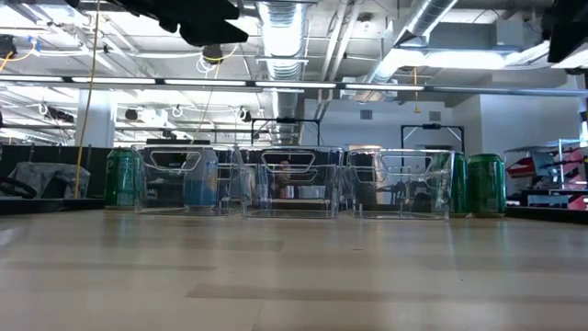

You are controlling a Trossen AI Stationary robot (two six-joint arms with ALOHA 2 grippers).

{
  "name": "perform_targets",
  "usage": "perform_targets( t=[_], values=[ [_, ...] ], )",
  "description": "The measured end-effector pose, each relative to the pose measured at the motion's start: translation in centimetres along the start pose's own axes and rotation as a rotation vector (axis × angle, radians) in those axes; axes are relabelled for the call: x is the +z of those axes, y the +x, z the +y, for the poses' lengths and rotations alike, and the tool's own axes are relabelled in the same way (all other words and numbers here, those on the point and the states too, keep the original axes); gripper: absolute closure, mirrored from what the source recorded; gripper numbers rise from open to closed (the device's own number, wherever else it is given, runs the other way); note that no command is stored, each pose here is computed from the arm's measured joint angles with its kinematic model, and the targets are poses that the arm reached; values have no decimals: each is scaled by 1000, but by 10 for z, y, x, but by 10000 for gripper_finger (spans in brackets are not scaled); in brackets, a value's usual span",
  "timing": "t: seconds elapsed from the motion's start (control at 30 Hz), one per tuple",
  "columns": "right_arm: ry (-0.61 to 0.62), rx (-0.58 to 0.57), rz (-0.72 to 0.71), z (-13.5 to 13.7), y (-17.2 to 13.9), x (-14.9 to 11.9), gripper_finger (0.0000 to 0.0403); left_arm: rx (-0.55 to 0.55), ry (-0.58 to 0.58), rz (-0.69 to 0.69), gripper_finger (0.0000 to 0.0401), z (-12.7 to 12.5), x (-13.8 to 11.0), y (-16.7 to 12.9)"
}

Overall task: Sort soda cans
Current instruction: Put the blue-white soda can into the left transparent bin

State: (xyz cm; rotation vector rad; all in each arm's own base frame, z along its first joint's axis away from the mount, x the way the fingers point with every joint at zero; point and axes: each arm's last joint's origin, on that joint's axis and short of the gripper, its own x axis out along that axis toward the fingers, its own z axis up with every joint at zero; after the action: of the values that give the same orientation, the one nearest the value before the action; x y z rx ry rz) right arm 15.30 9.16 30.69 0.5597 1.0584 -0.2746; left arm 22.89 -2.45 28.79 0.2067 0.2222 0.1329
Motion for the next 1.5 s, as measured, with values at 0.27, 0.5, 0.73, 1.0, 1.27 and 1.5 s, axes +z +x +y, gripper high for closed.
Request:
perform_targets(
  t=[0.27,0.5,0.73,1.0,1.27,1.5],
  values=[
    [-23,-165,256,17,17,-8,138,-19,-47,32,5,-6,-9,2],
    [-38,-199,301,20,19,-11,138,-21,-81,51,5,-7,-12,2],
    [-139,-185,310,19,19,-10,137,-4,-108,54,5,-6,-13,3],
    [-101,-199,322,17,20,-9,137,-4,-125,65,5,-6,-14,3],
    [-60,-185,319,17,22,-8,106,-9,-125,107,5,-6,-18,2],
    [-72,-207,311,19,25,-8,71,-11,-122,107,5,-6,-18,2]
  ],
)
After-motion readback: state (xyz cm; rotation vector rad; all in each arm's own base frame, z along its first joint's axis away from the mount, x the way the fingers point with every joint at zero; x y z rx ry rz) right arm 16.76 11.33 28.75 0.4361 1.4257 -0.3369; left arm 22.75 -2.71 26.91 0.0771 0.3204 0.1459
